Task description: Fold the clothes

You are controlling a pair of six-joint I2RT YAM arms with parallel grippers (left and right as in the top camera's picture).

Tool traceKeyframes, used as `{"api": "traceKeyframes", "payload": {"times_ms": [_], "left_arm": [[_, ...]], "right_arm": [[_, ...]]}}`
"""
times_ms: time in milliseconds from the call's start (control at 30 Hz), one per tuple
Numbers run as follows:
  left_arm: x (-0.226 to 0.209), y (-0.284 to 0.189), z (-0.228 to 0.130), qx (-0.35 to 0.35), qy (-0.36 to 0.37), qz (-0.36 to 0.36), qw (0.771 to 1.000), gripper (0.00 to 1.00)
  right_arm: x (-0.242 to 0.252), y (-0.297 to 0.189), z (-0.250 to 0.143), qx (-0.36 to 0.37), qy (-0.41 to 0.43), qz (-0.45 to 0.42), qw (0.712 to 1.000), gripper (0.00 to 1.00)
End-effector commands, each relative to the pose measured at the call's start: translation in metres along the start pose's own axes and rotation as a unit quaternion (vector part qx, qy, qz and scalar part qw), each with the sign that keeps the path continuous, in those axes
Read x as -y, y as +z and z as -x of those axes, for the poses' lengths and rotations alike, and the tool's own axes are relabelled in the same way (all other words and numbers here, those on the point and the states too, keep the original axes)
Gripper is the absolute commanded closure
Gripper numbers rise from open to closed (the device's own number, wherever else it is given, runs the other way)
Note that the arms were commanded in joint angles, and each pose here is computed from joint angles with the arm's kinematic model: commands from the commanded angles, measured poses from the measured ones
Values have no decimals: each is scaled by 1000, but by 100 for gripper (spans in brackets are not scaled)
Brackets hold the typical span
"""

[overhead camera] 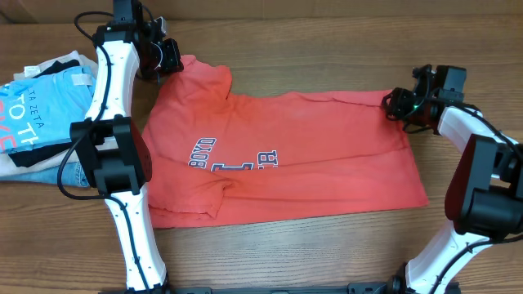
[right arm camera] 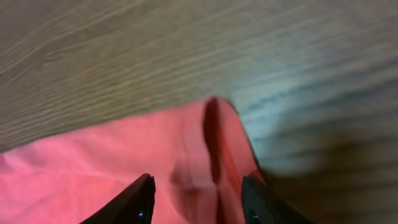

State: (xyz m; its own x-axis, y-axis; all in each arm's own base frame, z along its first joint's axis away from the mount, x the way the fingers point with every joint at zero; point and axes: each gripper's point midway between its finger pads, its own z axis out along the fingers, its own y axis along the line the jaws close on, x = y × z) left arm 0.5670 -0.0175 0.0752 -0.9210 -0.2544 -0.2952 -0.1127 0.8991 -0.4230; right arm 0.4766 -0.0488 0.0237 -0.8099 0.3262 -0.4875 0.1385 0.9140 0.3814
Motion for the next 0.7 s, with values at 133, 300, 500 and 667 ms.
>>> {"api": "traceKeyframes", "payload": {"times_ms": [133, 300, 500, 667], "left_arm": [[16, -21, 13, 25, 4, -14, 1000, 96], [16, -21, 13, 25, 4, -14, 1000, 96], [16, -21, 13, 25, 4, -14, 1000, 96], [16, -21, 13, 25, 4, -14, 1000, 96]], "right_arm": [[-20, 8, 7, 12, -44, 7, 999, 51], [-9, 15, -1, 1, -40, -19, 999, 55], [-2, 18, -5, -6, -38, -33, 999, 55], [0, 18, -5, -5, -38, -42, 998, 58]]}}
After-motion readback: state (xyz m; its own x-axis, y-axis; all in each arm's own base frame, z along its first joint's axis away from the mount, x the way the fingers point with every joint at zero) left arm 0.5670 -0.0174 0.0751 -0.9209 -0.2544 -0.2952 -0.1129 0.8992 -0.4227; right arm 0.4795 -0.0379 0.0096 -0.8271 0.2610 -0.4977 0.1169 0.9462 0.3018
